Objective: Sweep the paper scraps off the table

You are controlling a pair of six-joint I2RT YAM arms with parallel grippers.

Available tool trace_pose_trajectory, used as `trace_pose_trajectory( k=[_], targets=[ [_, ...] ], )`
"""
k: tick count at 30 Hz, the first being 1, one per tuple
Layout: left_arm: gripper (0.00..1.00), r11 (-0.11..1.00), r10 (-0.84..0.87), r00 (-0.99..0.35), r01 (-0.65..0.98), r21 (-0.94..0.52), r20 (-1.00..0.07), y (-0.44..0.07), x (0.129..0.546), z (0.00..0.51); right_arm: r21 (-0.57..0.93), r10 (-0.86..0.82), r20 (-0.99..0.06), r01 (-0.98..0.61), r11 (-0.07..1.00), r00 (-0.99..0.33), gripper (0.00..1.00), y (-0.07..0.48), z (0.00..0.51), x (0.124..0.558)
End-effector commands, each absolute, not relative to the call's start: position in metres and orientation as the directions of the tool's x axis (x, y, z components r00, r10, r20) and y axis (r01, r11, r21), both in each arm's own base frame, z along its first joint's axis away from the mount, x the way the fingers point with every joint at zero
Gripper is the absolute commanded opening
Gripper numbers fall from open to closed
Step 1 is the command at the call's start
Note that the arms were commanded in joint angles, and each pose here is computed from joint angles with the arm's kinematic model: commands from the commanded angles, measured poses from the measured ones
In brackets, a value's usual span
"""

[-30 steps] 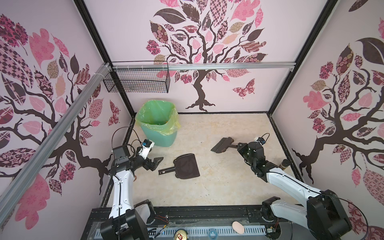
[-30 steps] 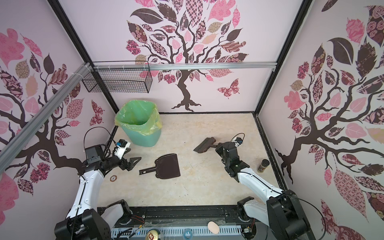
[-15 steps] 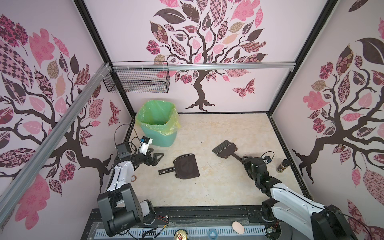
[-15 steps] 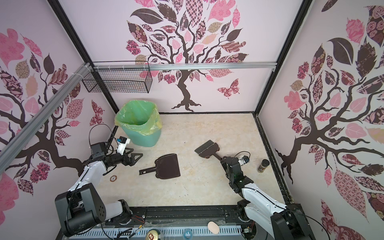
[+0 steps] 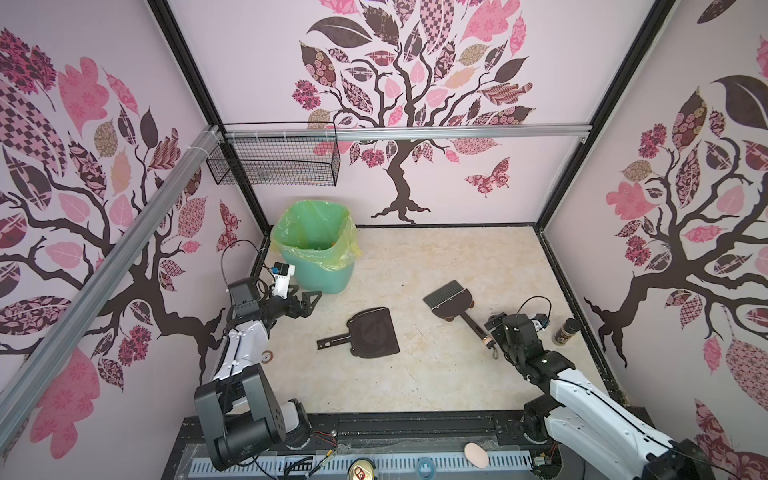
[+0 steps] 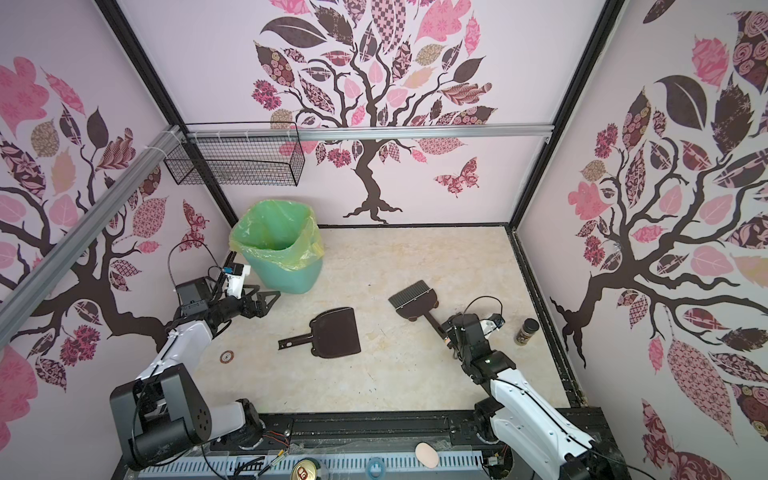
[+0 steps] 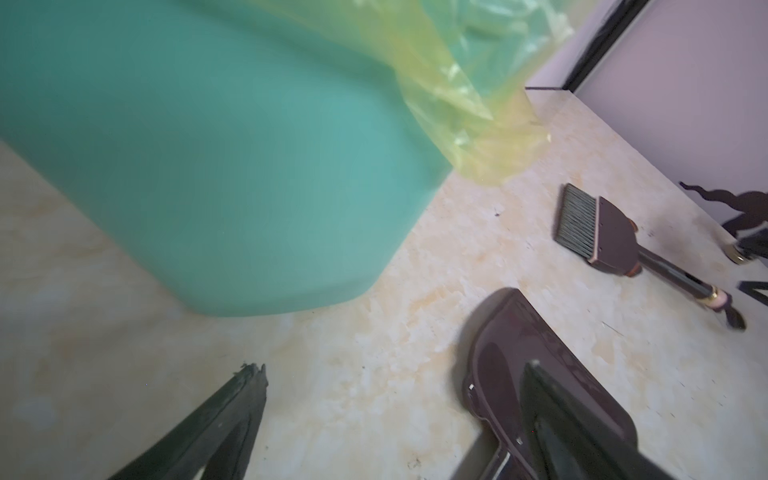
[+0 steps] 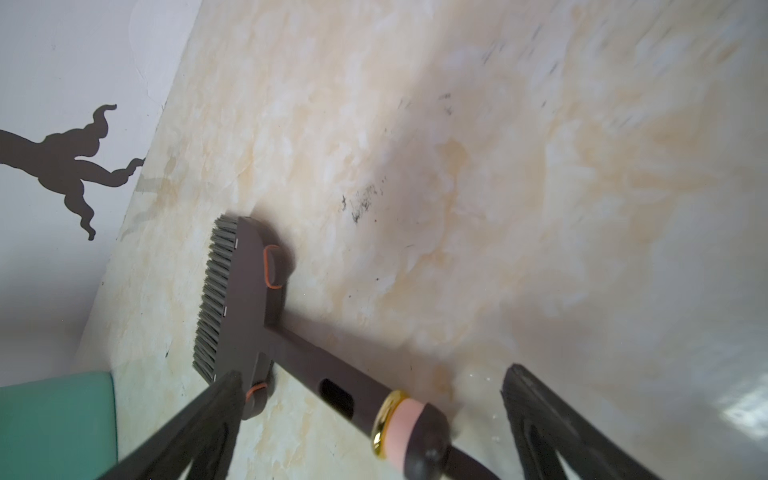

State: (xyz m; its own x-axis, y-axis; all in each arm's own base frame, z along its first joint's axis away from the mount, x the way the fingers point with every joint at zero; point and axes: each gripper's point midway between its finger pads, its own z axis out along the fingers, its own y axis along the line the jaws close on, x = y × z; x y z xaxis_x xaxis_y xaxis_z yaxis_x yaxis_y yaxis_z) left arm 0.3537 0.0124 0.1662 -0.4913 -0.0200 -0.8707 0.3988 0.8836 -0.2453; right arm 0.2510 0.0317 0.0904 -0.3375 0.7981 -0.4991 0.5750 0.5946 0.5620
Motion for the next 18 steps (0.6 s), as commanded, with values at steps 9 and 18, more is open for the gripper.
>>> trace_pose_trajectory(
  k=[9,18],
  targets=[
    [0.97,0.972,-0.163,-0.337,0.106,-0.209,-0.927,0.03,0.39,0.143,0.096,0.264,-0.925,0.503,0.859,-0.274,1.0,-0.022,0.207,0.271],
    [0.97,0.998,-0.056,-0.277,-0.007,-0.056,-0.959,0.019,0.402,0.104,0.092,0.12,-0.99,0.322,0.942,-0.069,1.0,-0.015,0.167,0.328]
  ],
)
